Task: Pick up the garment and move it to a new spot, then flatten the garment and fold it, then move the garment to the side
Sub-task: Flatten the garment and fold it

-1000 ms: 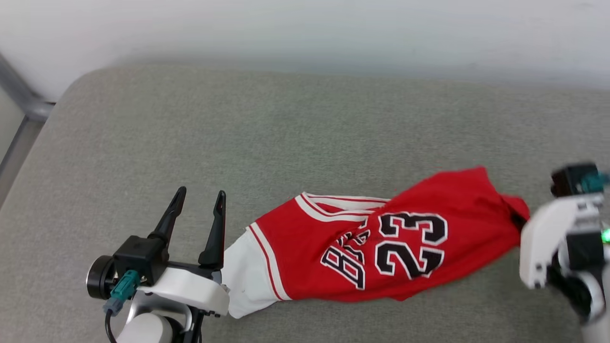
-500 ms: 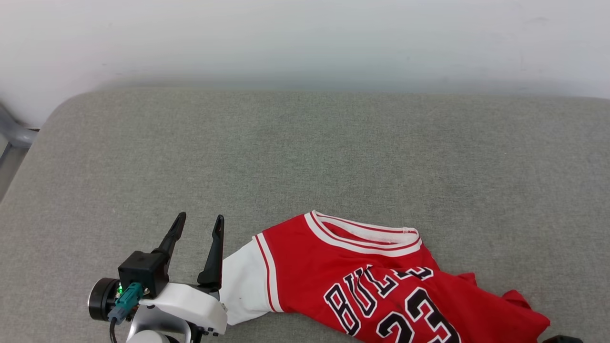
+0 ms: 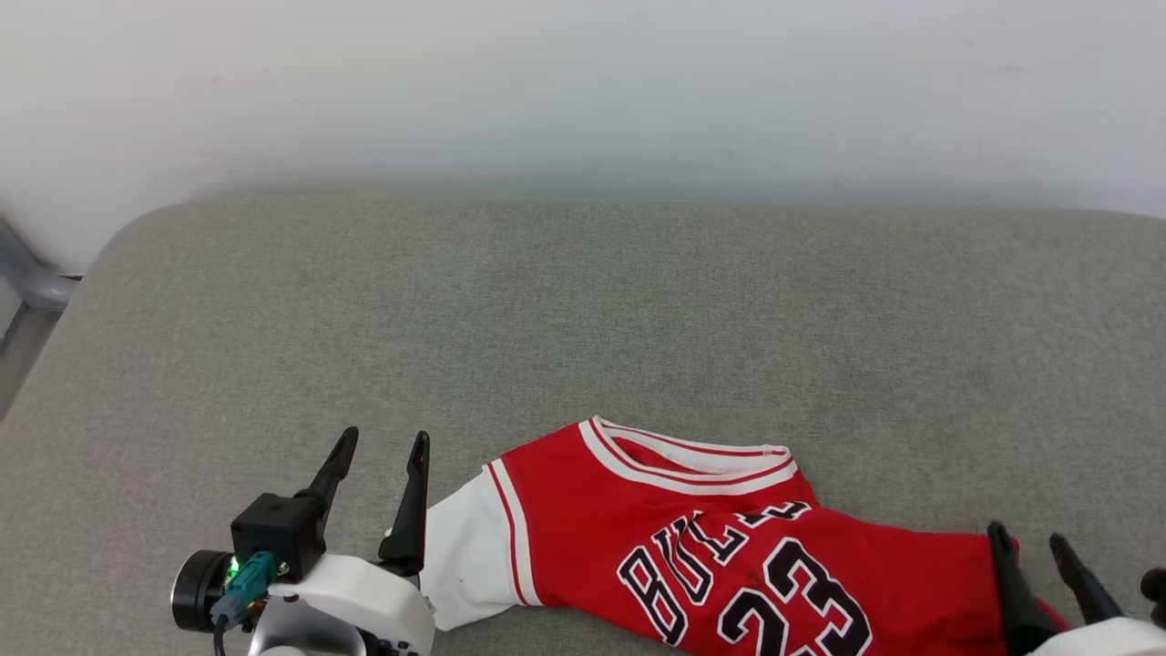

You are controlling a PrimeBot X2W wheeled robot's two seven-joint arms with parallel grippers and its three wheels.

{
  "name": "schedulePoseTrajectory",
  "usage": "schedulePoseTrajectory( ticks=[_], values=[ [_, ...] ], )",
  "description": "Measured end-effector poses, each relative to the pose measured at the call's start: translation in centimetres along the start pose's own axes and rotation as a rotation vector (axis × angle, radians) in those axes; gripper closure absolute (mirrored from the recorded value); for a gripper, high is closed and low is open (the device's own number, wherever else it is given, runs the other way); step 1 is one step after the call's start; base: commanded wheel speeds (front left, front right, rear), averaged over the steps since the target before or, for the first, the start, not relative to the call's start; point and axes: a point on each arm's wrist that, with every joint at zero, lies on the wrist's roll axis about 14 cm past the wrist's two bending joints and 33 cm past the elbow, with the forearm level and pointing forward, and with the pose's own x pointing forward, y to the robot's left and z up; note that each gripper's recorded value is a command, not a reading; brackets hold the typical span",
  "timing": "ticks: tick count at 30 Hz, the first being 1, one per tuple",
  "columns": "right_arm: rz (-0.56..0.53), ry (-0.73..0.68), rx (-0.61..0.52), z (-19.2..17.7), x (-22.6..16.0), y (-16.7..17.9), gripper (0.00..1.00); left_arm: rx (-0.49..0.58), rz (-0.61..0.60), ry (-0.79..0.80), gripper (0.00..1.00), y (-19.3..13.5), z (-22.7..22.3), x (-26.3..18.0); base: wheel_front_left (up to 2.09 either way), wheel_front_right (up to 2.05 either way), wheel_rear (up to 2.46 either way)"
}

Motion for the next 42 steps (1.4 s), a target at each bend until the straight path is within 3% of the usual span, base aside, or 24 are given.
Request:
schedulePoseTrajectory(
  ticks=[3,7,10,18,26,32,33,34,35,38,42],
  values=[
    [0.012,-0.093,-0.029,2.1,0.9,0.5,0.0,-0.001,0.009,-0.008,0.0,0.2,0.3,-0.1,0.0,0.0,0.0],
    [0.033,-0.104,-0.104,3.4,2.8,1.8,0.0,-0.001,0.015,-0.011,0.0,0.4,0.3,0.0,0.0,0.0,0.0],
    [0.072,0.002,-0.147,2.5,4.7,3.3,0.0,-0.002,0.02,-0.012,0.0,0.5,0.4,0.3,0.0,0.0,0.0],
    [0.181,0.449,-0.34,-1.1,9.2,6.3,0.0,-0.002,0.032,-0.026,0.0,1.4,0.3,1.6,0.0,0.0,0.0],
    [0.345,0.756,-0.472,-6.8,9.0,10.2,0.0,-0.012,0.077,-0.004,0.0,2.7,-0.9,2.0,0.0,0.0,0.0],
    [0.362,0.909,-0.513,-9.7,8.5,9.4,0.0,-0.013,0.087,0.016,0.0,3.1,-1.8,2.2,0.0,0.0,0.0],
    [0.361,0.925,-0.517,-9.9,8.4,9.3,0.51,-0.012,0.09,0.019,0.0,3.2,-1.9,2.2,0.0,0.0,0.0],
    [0.363,0.934,-0.51,-10.1,8.4,9.3,0.91,-0.012,0.093,0.022,0.0,3.3,-2.0,2.3,0.0,0.0,0.0],
    [0.362,0.941,-0.505,-10.2,8.4,9.2,1.0,-0.012,0.094,0.023,0.0,3.3,-2.1,2.3,0.0,0.0,0.0],
    [0.362,0.897,-0.498,-9.4,9.1,9.4,1.0,-0.008,0.094,0.023,0.0,3.4,-2.1,2.4,0.0,0.0,0.0],
    [0.365,0.736,-0.49,-6.2,11.1,10.4,1.0,-0.008,0.094,0.015,0.0,3.4,-1.9,2.4,0.0,0.0,0.0]
  ],
)
